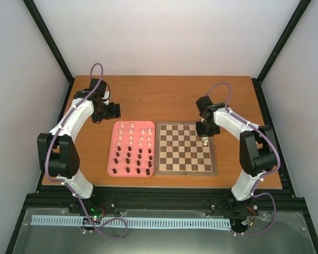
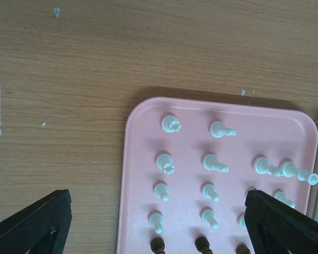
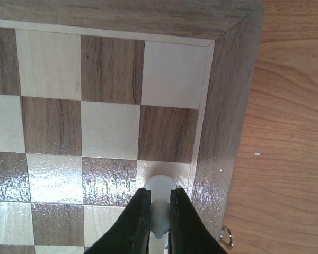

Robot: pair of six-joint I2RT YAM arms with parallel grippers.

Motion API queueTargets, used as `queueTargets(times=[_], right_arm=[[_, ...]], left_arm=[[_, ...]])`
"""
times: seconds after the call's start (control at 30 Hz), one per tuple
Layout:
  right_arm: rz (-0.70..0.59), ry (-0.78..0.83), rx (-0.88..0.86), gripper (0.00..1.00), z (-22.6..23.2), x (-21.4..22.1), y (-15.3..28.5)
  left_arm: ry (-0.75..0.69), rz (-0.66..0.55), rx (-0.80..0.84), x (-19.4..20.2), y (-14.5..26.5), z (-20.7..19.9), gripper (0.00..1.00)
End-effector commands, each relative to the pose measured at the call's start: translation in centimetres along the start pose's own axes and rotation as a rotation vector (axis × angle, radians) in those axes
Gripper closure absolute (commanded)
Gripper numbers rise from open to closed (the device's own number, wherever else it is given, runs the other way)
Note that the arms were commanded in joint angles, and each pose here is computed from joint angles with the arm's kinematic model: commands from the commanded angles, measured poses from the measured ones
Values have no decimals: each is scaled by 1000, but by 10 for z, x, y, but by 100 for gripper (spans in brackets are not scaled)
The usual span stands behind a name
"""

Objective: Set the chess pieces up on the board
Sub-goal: Place the chess piece on the chessboard.

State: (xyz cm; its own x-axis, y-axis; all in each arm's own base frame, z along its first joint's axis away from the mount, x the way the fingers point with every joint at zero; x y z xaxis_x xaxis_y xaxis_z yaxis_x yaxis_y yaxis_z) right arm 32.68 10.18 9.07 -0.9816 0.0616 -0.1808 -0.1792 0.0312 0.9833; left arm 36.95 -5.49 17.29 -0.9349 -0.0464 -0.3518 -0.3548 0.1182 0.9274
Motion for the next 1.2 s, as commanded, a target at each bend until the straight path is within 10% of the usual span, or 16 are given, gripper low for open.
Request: queueTargets(times=[0.0, 0.4, 1.17], right_arm=[[-27, -24, -15, 96, -1, -5, 2], [4, -24, 7, 93, -6, 2, -6], [-67, -8, -23, 54, -1, -14, 23]], left_arm=[[4, -23, 8, -8, 4, -2, 0], [4, -20, 9, -7, 3, -2, 0], [2, -22, 10, -10, 3, -3, 0]])
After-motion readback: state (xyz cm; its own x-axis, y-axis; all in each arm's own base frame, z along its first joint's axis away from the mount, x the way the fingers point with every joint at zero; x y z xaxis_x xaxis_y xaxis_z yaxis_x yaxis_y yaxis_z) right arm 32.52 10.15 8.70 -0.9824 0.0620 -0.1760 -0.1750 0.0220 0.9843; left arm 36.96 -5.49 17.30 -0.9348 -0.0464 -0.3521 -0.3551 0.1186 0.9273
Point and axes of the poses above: each gripper's point midway between its finger pads, its own y axis back along the fingers, its own z axis along the line the jaws close on, x = y × z, the point moved 3 cm from there along y, back along the fingers, and after that the axes turned 7 degrees about -y, right-handed, at the moved point
